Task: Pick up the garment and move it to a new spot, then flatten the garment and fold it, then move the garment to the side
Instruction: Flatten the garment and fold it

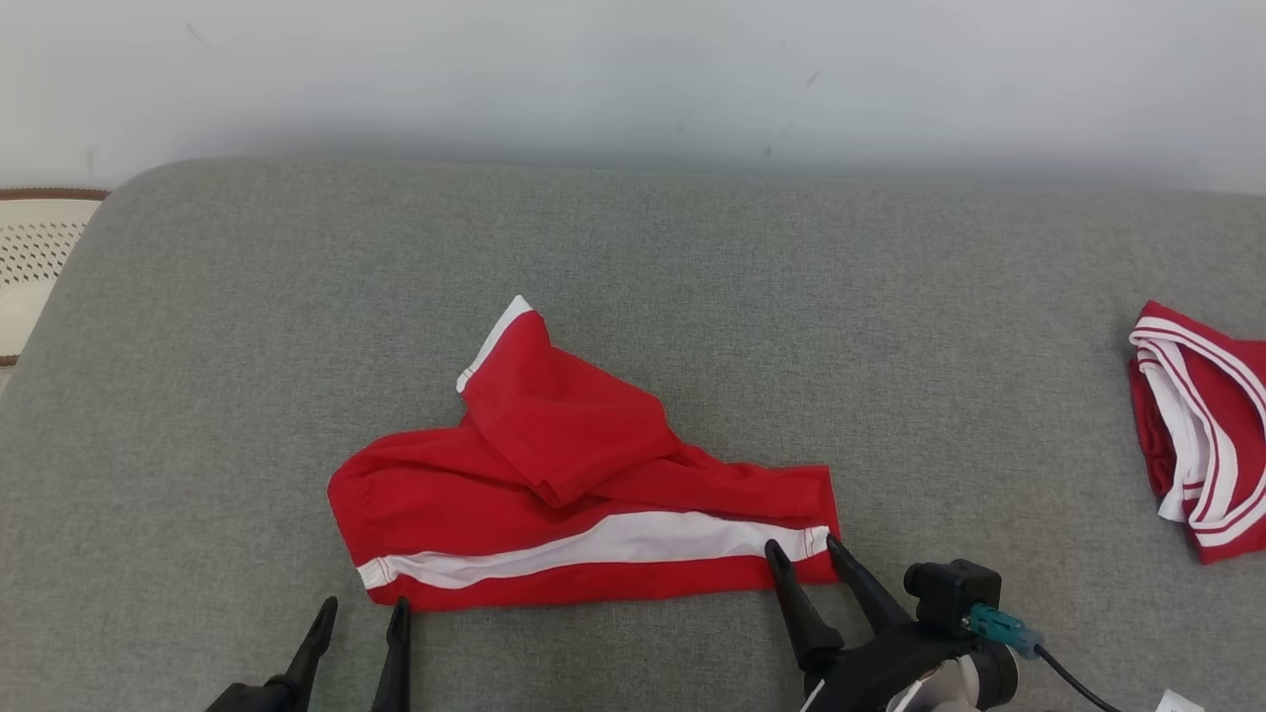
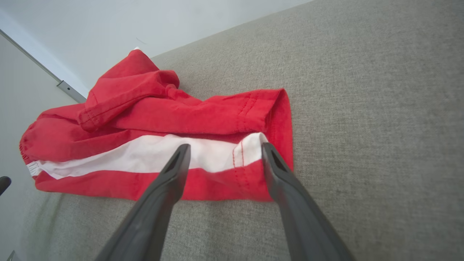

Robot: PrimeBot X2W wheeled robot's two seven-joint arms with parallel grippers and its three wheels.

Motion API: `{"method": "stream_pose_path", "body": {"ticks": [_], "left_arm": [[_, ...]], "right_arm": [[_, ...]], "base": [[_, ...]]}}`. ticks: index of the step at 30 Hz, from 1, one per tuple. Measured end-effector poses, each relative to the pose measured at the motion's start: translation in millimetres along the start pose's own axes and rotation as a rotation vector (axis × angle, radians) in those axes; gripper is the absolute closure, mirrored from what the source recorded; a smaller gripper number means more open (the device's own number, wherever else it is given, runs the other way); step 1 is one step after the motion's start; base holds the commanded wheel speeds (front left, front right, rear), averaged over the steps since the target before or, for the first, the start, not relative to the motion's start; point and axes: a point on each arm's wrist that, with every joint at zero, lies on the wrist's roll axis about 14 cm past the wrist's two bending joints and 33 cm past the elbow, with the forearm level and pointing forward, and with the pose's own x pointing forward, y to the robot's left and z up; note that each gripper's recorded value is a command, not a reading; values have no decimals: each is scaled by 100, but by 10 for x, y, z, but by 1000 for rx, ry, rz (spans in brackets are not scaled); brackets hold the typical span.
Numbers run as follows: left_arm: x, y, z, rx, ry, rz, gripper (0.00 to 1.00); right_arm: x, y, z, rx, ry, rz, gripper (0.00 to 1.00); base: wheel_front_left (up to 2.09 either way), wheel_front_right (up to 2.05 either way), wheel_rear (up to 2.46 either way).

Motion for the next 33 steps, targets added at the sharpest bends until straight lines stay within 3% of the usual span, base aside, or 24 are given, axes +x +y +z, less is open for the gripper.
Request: {"method": "stream_pose_path", "body": {"ticks": [1,3,6,8,10,12,26,33], "left_arm": [[0,-1,-2,-1,1,0,0],[-2,-1,-2,-1,0,0,0],[-4,-3,4,-2,-1,0,0],[-5,-3,4,-3,-1,0,0],[-3,-2,6,-3,-2,3,0],[-1,-2,4,-3,-1,3,0],[21,-1,44,-5,-14,8,0],[34,-20,48,-7,-15,3,0]], "right_arm": [[10,9,6,3,-1,3,5],[15,13,9,8,-1,5,27],[5,18,-22,9,9,8,51],[0,4,-36,12,14,4,45],[2,-8,-46,11,19,3,29],[7,-16,-57,12,23,1,22],[10,170,-34,63,15,65,7],[-119,13,-164,103,56,24,0]], "base": [[0,0,0],[0,0,0],[0,0,0],[0,0,0],[0,0,0],[0,0,0],[0,0,0],[0,0,0]]}}
